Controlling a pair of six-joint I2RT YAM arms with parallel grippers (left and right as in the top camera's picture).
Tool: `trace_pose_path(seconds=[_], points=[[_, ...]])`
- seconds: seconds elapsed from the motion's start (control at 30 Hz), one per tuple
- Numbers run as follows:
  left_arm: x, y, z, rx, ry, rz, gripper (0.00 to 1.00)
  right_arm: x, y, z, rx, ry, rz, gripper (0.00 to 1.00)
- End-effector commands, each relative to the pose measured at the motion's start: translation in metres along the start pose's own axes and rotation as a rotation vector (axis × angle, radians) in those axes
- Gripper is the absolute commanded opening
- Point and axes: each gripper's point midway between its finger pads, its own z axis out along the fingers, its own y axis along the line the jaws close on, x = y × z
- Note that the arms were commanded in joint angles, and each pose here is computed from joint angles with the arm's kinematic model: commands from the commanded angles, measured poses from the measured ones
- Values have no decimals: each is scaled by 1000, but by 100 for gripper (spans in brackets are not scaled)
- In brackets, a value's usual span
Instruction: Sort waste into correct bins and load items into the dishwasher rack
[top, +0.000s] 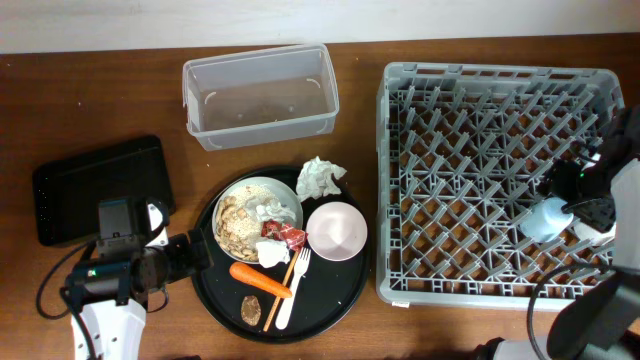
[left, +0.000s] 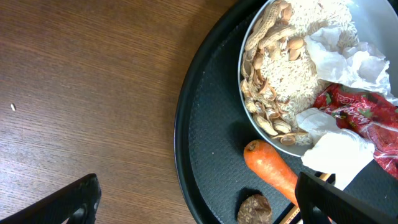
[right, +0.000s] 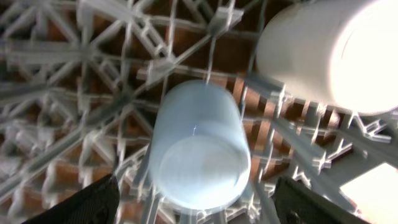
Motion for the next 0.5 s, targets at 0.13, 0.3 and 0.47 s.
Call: trace_pose_path(seconds=[0.13, 0.3, 0.47], points=[[-8, -3, -3, 15, -28, -15, 99, 77, 153, -116, -439, -135, -628, 83], [-8, -3, -3, 19, -26, -15, 99, 185, 253, -110, -468, -92, -1139, 80], [-8, -3, -3, 19, -25, -15, 99, 234, 301, -22, -296, 36, -1332, 80]])
